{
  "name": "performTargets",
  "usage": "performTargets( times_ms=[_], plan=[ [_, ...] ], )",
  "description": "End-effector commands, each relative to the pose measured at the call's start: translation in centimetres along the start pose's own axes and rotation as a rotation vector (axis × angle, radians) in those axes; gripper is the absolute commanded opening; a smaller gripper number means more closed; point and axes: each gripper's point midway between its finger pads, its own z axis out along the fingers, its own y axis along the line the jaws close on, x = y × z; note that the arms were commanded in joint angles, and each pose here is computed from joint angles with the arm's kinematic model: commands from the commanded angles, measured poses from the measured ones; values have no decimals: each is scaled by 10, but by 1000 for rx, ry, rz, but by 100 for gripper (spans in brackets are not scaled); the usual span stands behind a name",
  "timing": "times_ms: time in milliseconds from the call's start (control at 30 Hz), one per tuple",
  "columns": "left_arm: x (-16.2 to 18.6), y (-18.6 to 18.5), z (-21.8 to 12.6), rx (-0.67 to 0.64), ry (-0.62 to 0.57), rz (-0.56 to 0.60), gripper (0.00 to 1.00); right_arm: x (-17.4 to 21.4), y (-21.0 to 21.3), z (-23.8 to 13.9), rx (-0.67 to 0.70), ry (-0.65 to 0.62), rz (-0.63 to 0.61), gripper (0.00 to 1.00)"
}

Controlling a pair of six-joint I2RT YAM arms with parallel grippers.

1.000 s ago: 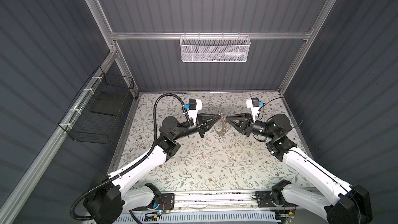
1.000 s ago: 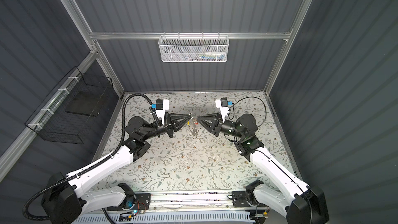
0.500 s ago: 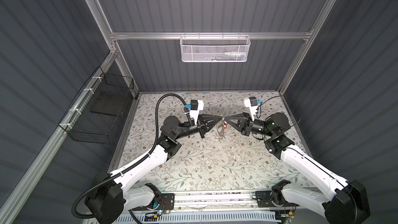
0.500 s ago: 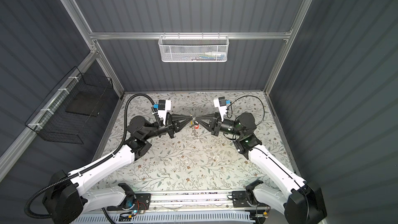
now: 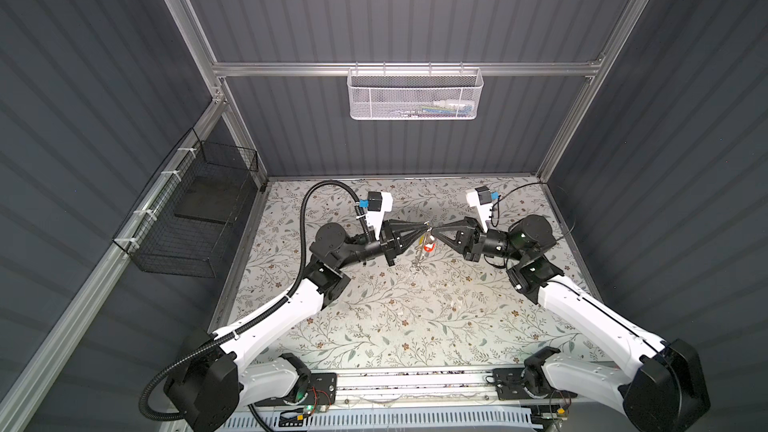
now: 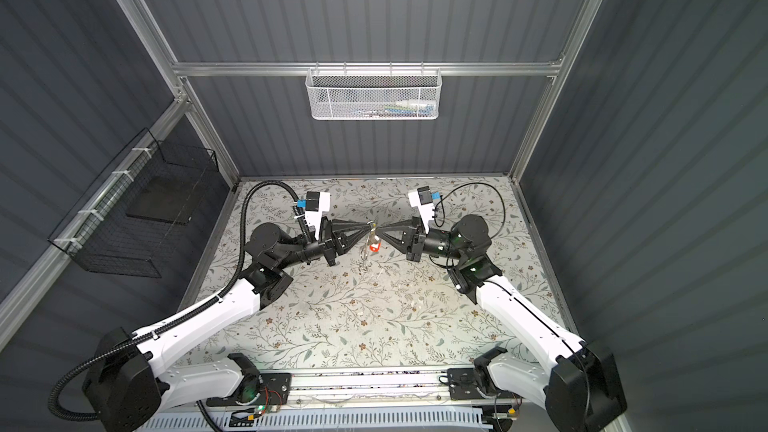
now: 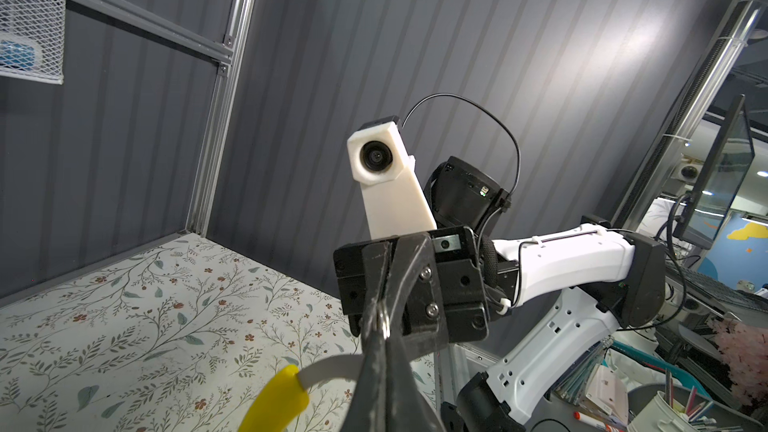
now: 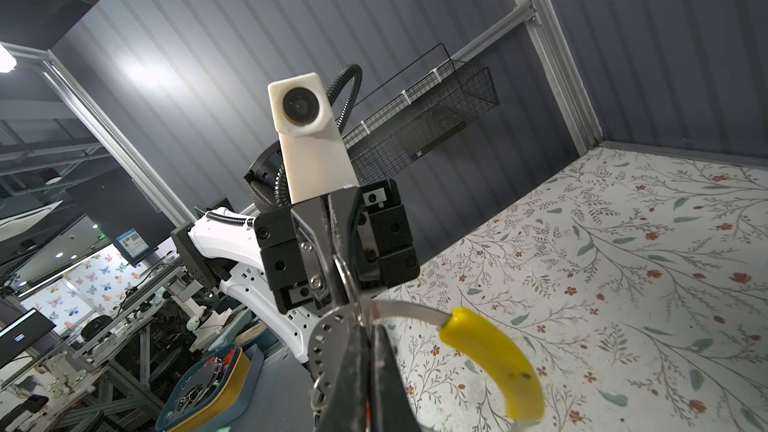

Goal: Put the keys on the keyring

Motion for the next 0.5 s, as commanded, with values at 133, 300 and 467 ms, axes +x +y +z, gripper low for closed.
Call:
performTargets(
  times_ms=[133,300,467],
  plan=[
    [-20,-20,7,101,-59,19,0,7,0,12,-30,52,25,6],
    [-20,-20,6,93,-58,26,0,10,-3,13,-22,54,26,11],
    [-18,-18,4,77,-53,30,0,10,-3,6,33,44,-16,17]
  ],
)
